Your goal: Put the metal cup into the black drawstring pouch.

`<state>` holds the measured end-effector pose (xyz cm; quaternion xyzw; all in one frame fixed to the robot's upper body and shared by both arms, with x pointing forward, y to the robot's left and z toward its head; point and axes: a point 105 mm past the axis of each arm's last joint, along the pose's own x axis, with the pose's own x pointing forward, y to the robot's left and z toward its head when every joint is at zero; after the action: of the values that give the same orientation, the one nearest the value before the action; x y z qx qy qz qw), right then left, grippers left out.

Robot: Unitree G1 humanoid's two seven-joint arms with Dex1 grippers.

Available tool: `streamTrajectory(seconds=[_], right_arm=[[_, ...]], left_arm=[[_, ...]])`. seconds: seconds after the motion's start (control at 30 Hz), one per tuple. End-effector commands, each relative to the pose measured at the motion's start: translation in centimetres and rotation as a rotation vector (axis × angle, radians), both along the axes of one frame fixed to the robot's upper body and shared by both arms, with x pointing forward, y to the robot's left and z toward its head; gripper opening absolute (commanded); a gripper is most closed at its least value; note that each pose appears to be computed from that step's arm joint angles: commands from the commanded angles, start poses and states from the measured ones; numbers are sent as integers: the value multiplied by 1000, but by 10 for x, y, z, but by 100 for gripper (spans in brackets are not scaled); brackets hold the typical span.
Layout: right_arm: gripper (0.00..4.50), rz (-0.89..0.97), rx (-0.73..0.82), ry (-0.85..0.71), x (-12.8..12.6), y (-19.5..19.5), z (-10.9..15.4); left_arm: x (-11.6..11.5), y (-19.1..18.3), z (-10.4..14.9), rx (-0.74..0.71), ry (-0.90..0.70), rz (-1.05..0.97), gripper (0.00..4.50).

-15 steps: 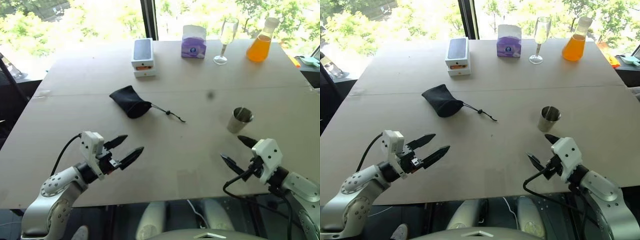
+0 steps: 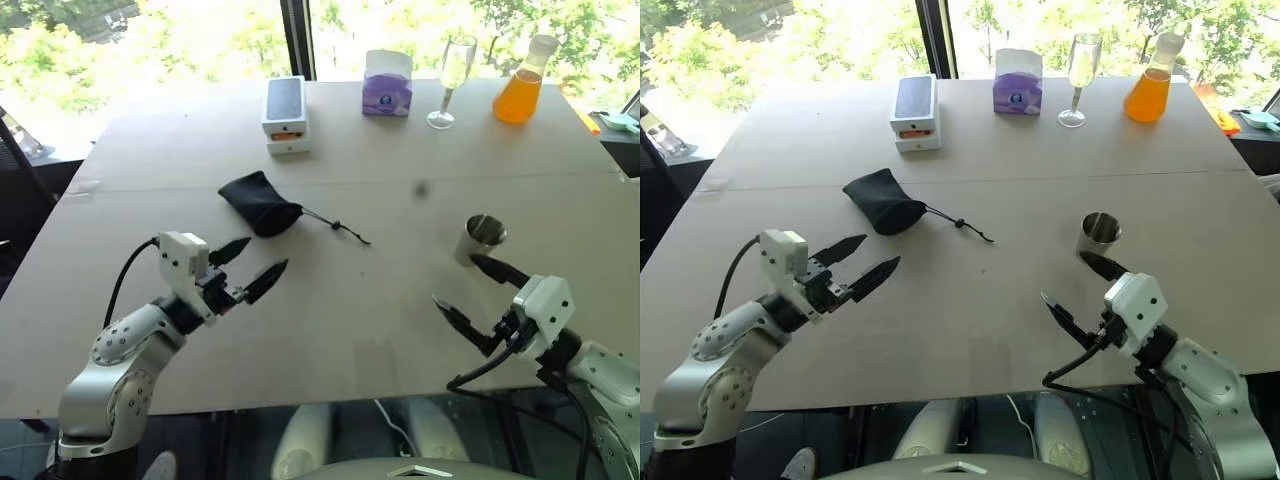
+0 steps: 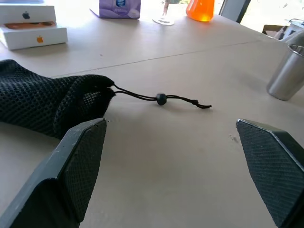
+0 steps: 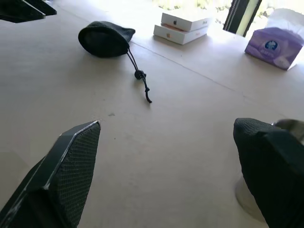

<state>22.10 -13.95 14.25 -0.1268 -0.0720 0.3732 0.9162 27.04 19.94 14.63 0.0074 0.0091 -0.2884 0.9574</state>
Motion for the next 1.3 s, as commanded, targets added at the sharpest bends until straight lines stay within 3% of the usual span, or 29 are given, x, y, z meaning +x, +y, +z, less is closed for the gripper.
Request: streamTrajectory(seconds=[0.03,0.3,0.43,0.53,0.83,1.17,1.3], right_arm=[[449,84,32,-96,-3,12,24],[449,178,39,-142,-4,30,41],[449,173,42,-149,-3,34,43],[449,160,36,-147,-4,34,41],[449,122,22,-145,-3,30,39],[449,108,8,-144,-4,27,37],[449,95,4,-138,-5,28,34]], left_arm=[[15,1,18,55,-93,117,450],[47,-10,20,420,-90,341,450],[60,-9,26,691,-175,484,450],[70,-2,28,782,-205,602,450],[82,-5,24,805,-180,682,450],[79,-34,24,753,-149,504,450],[80,-35,25,813,-175,501,450]])
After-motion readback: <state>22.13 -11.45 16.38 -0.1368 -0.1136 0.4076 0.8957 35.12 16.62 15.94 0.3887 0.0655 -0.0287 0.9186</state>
